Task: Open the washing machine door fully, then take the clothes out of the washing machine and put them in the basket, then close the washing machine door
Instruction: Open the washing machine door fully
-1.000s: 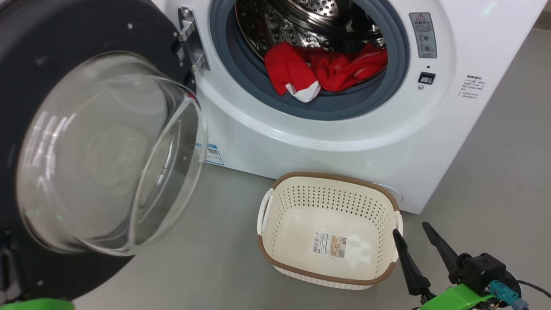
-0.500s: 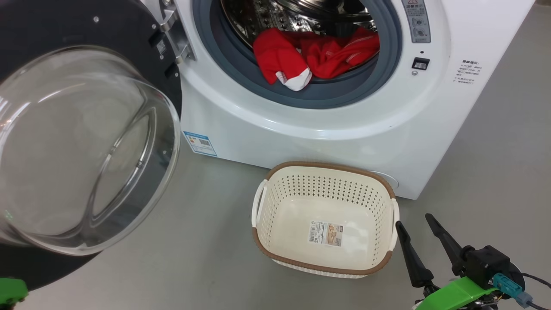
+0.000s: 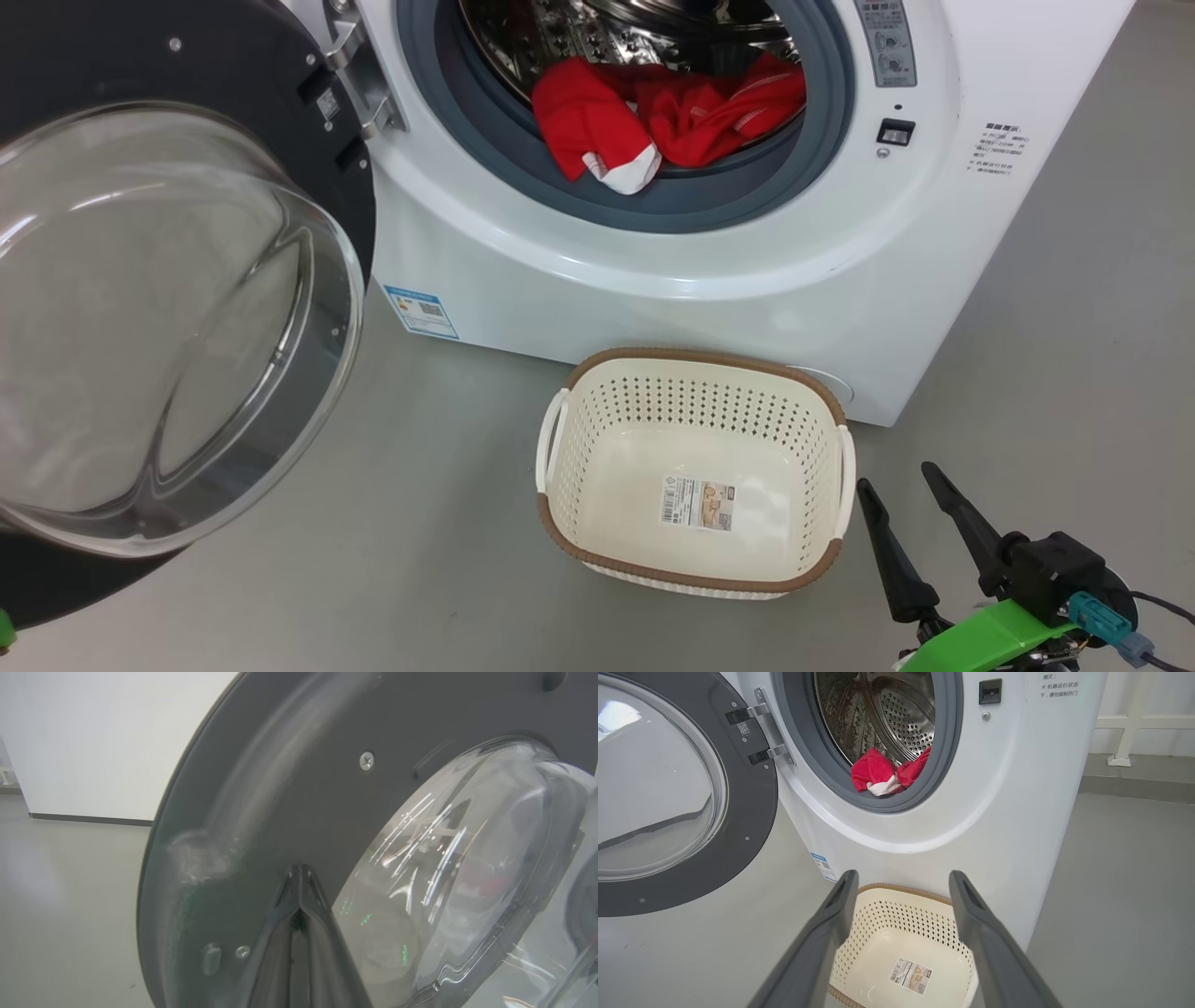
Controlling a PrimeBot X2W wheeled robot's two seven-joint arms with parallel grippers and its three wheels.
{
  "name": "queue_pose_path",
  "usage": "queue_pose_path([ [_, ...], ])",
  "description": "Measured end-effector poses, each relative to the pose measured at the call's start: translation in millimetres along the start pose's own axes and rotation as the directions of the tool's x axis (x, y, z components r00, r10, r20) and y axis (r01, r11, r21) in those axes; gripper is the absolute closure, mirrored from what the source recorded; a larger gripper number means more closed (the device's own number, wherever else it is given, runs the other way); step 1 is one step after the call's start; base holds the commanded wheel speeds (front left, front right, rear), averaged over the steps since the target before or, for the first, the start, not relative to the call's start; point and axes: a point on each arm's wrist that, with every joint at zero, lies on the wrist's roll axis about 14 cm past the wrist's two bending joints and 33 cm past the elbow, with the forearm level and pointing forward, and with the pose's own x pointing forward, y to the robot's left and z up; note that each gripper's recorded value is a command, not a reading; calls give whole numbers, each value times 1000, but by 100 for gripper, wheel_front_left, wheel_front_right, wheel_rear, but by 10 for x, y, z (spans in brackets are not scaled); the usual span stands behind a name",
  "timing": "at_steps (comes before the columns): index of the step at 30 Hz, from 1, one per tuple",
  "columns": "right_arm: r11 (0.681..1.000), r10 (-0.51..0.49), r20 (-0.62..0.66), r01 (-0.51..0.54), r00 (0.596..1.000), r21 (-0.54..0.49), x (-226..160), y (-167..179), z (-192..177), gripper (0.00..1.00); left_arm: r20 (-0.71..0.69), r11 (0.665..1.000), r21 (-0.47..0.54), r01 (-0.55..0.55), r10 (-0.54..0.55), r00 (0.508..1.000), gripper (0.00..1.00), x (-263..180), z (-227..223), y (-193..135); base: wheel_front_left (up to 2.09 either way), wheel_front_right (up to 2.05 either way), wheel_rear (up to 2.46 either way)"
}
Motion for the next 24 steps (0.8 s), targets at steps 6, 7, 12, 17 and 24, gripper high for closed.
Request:
queue_pose_path([
  [6, 1000, 1, 14, -1, 1000, -1, -15, 31, 49, 0, -5, 1000, -12, 12, -12, 1000, 100, -7, -10, -21, 0, 0, 0],
  [7, 1000, 1, 17, -1, 1000, 0, -17, 41, 59, 0, -1, 1000, -18, 18, -18, 1000, 100, -12, 0, -36, 0, 0, 0],
  [12, 1000, 5, 31, -4, 1000, -7, -34, 71, 115, 0, 1, 998, -25, 65, -65, 998, 100, -108, -2, -109, 0, 0, 0],
  [17, 1000, 7, 43, -6, 999, -12, -52, 96, 161, 0, -17, 995, -28, 99, -100, 995, 100, -273, -77, -151, 0, 0, 0],
  [24, 1000, -2, 58, 3, 998, -16, -84, 84, 216, 0, -49, 970, -36, 241, -243, 969, 100, -502, -197, -538, 0, 0, 0],
])
